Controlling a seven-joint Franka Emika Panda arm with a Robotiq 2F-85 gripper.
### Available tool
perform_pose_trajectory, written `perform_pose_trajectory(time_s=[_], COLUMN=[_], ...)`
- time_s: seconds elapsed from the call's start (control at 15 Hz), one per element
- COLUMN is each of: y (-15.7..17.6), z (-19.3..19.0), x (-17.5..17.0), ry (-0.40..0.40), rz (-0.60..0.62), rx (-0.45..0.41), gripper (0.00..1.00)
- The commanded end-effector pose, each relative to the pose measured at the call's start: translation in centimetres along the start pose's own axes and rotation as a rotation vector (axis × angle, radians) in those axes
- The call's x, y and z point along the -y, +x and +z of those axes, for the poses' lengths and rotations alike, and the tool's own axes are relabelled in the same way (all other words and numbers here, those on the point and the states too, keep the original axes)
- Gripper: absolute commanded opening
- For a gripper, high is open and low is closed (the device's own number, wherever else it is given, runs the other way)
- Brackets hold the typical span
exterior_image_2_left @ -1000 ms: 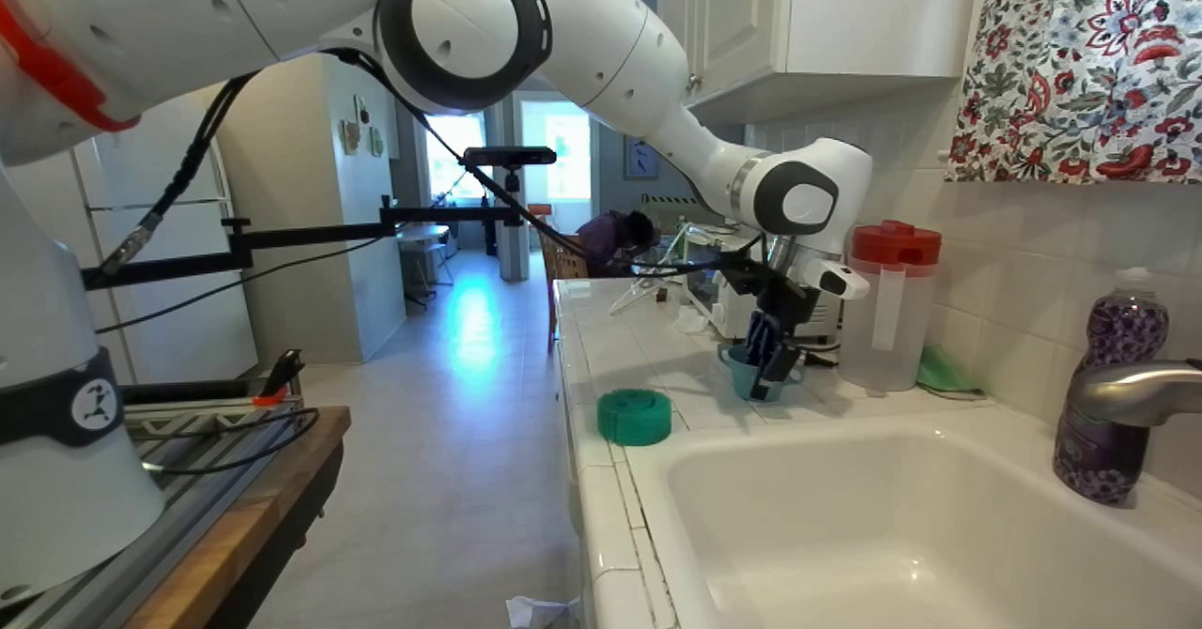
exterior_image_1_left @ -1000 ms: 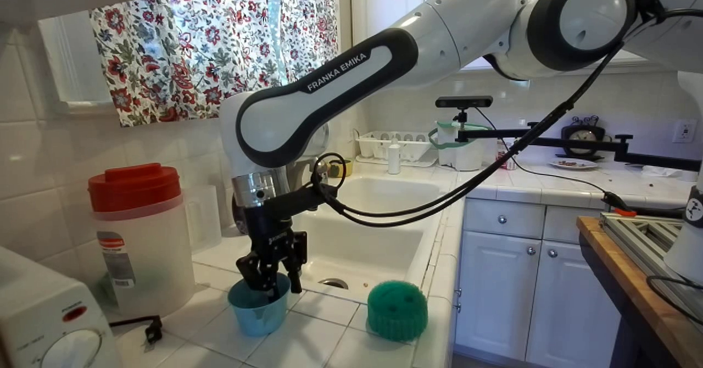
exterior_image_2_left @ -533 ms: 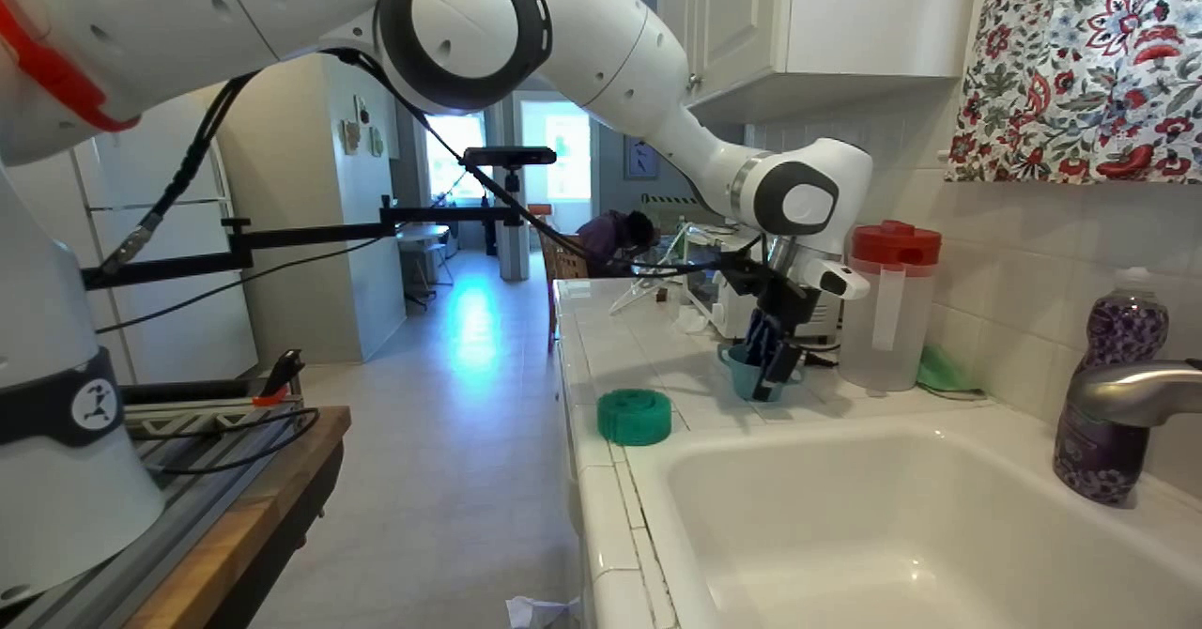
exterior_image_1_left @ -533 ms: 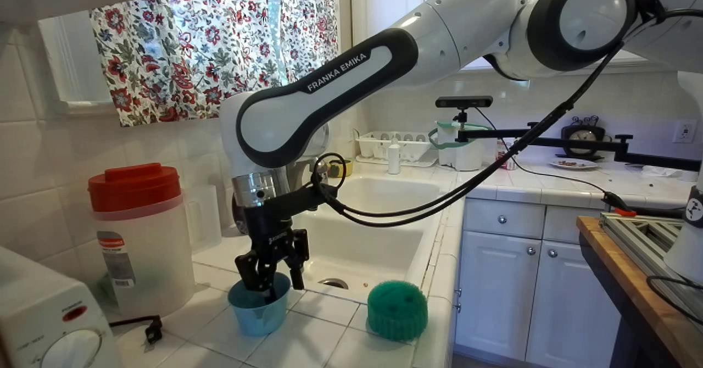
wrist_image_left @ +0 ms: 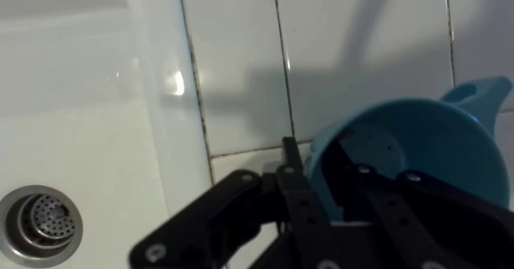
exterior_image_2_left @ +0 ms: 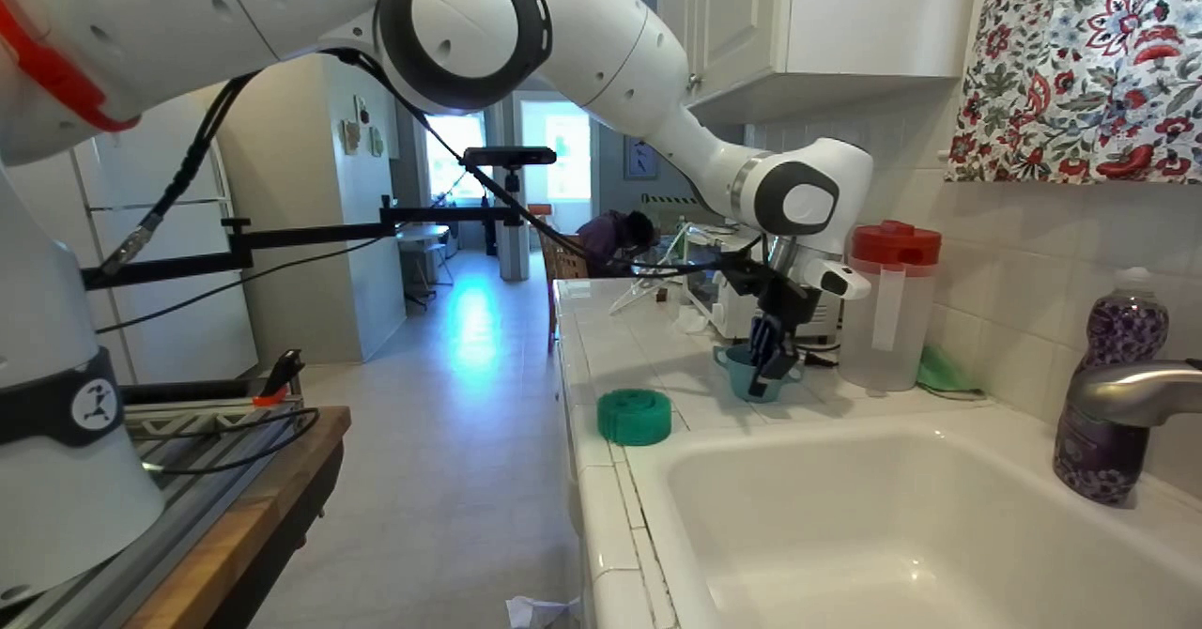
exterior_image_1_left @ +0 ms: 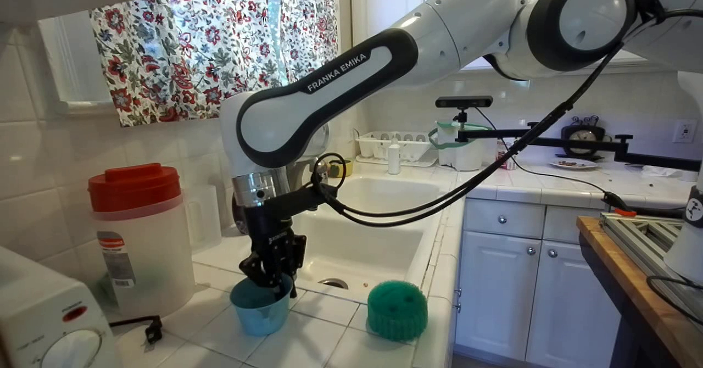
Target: Put the cup into the sink
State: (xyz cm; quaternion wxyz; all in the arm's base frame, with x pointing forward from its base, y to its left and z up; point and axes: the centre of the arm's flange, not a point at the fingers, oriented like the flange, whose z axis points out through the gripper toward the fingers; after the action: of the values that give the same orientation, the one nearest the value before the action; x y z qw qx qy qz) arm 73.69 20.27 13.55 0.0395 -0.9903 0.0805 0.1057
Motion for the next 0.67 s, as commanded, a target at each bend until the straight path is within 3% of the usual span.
perform_pose_trajectory(time_s=[0.0, 0.33, 0.6], y=[-0.1, -0.7, -1.5], z=[0.0, -0.6, -1.1], x=[-0.1, -0.9, -3.2], ry=[-0.014, -0.003, 0.054], rz=[0.009, 0.036, 0.126], rx=[-0.010, -0.025, -0.073], gripper=[0.00, 0.02, 0.02])
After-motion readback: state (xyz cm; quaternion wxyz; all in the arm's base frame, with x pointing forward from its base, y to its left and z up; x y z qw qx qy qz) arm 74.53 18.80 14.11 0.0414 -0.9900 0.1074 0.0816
